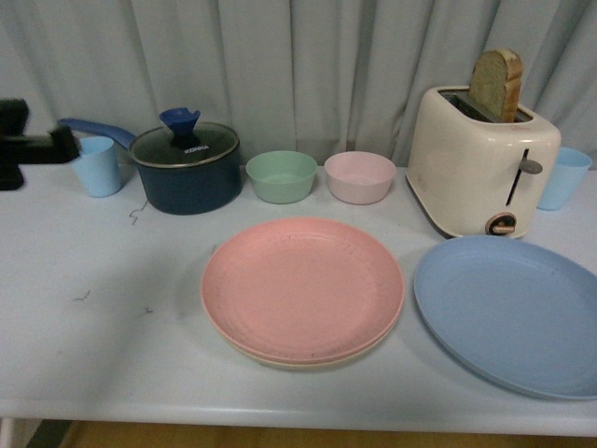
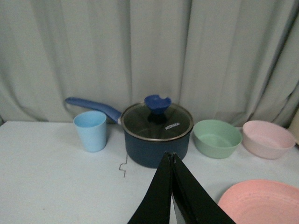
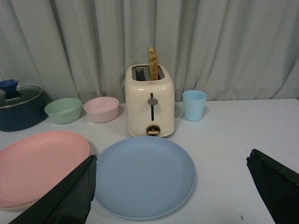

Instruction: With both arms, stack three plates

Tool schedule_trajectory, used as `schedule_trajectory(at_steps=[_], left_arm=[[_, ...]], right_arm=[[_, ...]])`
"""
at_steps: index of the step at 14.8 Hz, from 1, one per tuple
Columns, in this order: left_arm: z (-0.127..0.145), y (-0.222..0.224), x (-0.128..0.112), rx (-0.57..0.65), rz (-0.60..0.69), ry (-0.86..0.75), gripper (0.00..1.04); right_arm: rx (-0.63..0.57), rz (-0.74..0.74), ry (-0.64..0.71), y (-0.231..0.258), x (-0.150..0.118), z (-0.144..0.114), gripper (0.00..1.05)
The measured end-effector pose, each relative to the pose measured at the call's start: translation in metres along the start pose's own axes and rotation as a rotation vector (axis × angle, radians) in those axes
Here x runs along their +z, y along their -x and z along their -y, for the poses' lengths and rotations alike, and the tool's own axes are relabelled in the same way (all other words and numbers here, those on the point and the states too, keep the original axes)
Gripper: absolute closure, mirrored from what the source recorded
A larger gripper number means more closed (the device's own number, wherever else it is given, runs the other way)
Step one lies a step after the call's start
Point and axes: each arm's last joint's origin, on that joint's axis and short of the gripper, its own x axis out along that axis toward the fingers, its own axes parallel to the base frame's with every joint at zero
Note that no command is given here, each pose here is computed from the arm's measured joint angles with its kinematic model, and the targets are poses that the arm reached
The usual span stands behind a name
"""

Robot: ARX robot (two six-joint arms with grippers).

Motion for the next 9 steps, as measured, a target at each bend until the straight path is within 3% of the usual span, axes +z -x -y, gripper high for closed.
schedule_trajectory(at_steps=[4,9], left_arm=[[-0.013,0.038,-0.009,-0.011,-0.056,-0.01,1.03],[-0.023,0.072,-0.004,-0.017,-0.036,-0.007,1.03]], right_arm=[[0.0,0.0,0.0,0.0,0.0,0.0,0.06],[0.0,0.0,0.0,0.0,0.0,0.0,0.06]])
